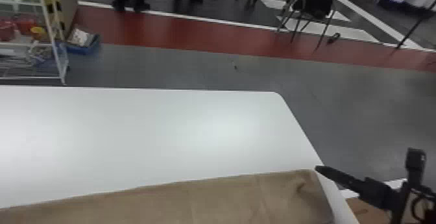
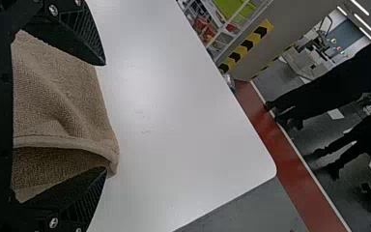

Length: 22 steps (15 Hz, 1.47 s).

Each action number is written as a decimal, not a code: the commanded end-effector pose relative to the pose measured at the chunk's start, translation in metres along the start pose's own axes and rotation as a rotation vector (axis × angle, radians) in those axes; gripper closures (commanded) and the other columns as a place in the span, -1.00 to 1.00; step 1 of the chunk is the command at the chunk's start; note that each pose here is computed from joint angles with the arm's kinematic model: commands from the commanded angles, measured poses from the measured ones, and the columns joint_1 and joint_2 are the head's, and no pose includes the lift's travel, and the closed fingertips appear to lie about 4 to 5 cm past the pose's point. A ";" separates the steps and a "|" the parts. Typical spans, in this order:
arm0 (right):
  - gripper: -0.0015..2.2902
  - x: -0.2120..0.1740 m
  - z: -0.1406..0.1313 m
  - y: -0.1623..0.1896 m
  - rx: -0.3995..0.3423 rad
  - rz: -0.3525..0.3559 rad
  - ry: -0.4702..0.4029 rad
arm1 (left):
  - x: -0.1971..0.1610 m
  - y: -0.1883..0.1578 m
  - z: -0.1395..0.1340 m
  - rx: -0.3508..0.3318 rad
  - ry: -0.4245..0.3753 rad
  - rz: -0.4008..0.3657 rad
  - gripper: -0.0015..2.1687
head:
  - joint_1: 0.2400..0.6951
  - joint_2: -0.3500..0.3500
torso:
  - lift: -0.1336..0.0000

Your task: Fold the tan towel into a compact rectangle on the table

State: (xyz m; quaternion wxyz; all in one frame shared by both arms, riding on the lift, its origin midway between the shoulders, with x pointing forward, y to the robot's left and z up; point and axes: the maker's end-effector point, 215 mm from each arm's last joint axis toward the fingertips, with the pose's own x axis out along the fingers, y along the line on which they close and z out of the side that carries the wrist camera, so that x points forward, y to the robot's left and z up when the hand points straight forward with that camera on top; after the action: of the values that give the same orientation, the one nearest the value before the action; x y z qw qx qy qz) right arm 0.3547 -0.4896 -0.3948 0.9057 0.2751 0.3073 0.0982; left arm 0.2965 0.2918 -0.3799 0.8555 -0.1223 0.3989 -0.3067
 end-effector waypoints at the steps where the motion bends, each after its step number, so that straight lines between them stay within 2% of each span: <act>1: -0.90 0.001 0.000 0.000 -0.001 0.000 0.000 | 0.000 0.000 0.000 0.003 0.000 0.000 -0.95 | 1.00 -0.98 | -0.84; 13: -0.87 0.004 -0.002 0.000 -0.007 -0.002 0.007 | 0.000 0.002 0.002 0.004 -0.002 0.002 -0.94 | 1.00 -0.96 | -0.84; 15: -0.83 -0.002 -0.006 0.001 0.003 0.013 0.009 | 0.000 0.003 0.002 0.001 -0.004 0.002 -0.94 | 1.00 -0.95 | -0.84; 18: -0.83 -0.027 -0.016 -0.015 -0.009 -0.011 0.007 | 0.001 0.005 0.000 -0.002 0.001 0.006 -0.94 | 1.00 -0.97 | -0.84; 22: -0.69 -0.034 -0.027 -0.030 -0.019 -0.028 0.003 | 0.004 0.006 0.002 -0.002 -0.002 0.003 -0.94 | 1.00 -1.00 | -0.84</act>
State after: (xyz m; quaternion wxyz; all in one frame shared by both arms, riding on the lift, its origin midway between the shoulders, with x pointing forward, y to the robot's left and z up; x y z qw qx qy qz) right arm 0.3137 -0.5123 -0.4091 0.9090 0.2617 0.3115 0.0908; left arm 0.3020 0.2953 -0.3834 0.8565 -0.1219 0.3988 -0.3042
